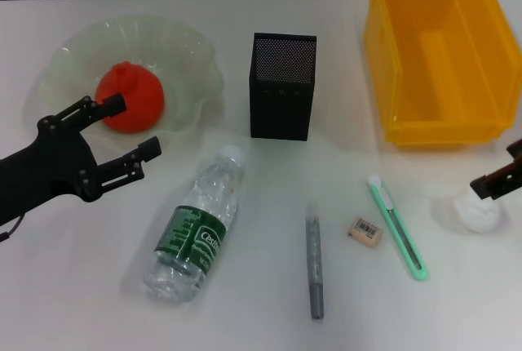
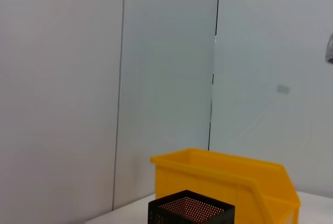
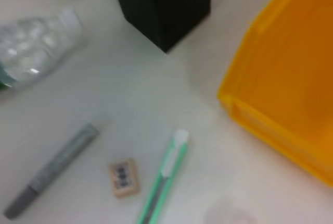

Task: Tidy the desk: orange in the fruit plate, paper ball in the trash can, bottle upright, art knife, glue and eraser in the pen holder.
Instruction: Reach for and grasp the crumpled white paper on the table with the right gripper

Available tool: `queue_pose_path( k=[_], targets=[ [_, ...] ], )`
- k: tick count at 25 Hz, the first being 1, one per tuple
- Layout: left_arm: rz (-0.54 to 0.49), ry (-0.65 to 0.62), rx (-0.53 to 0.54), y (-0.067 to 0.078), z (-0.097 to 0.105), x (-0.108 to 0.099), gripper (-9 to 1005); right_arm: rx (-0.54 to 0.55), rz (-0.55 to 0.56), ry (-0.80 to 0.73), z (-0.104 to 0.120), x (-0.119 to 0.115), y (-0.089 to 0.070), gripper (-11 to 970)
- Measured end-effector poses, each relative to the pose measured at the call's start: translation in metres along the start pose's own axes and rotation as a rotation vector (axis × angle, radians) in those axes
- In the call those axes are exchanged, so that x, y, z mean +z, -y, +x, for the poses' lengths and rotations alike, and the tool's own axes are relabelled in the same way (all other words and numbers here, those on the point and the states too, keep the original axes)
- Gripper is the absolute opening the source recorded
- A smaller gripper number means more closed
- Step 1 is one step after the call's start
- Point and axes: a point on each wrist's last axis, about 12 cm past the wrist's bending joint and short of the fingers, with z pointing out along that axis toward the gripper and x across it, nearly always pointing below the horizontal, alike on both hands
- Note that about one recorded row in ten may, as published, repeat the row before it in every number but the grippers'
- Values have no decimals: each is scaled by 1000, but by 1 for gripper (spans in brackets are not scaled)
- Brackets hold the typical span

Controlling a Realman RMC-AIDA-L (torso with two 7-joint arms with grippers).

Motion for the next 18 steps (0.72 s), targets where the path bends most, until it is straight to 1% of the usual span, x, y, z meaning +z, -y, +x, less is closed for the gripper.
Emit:
queue_pose_path(
  k=[1,2,3,4,5,6,7,8,9,10,11,13,17,18],
  targets=[
    [0,0,0,0,0,0,832,0,0,0,0,0,0,834],
    [-1,-4,-2,0,1,0,833,6,10,-10,-1,6,1,833],
    [-3,-11,-7,1,3,1,833,16,29,-28,-3,17,4,833],
    [-3,-11,-7,1,3,1,833,16,29,-28,-3,17,4,832],
    [-3,-16,-7,1,4,1,833,17,39,-41,-5,25,6,830],
    [-3,-16,-7,1,4,1,833,17,39,-41,-5,25,6,829],
    [-3,-18,-6,1,4,1,833,16,35,-50,-5,29,6,828],
    [-5,-22,-8,2,6,1,833,14,27,-66,-8,39,7,827],
    [-5,-22,-8,2,6,1,833,14,27,-66,-8,39,7,825],
    [-6,-23,-10,2,6,1,833,11,24,-81,-9,48,7,824],
    [-7,-25,-11,2,7,1,833,11,24,-81,-9,48,7,823],
    [-9,-26,-10,2,7,1,833,7,14,-107,-12,60,7,820],
    [-9,-27,-9,2,7,1,833,1,17,-136,-13,69,5,815],
    [-9,-27,-9,2,7,1,833,1,33,-164,-13,73,6,814]
  ],
)
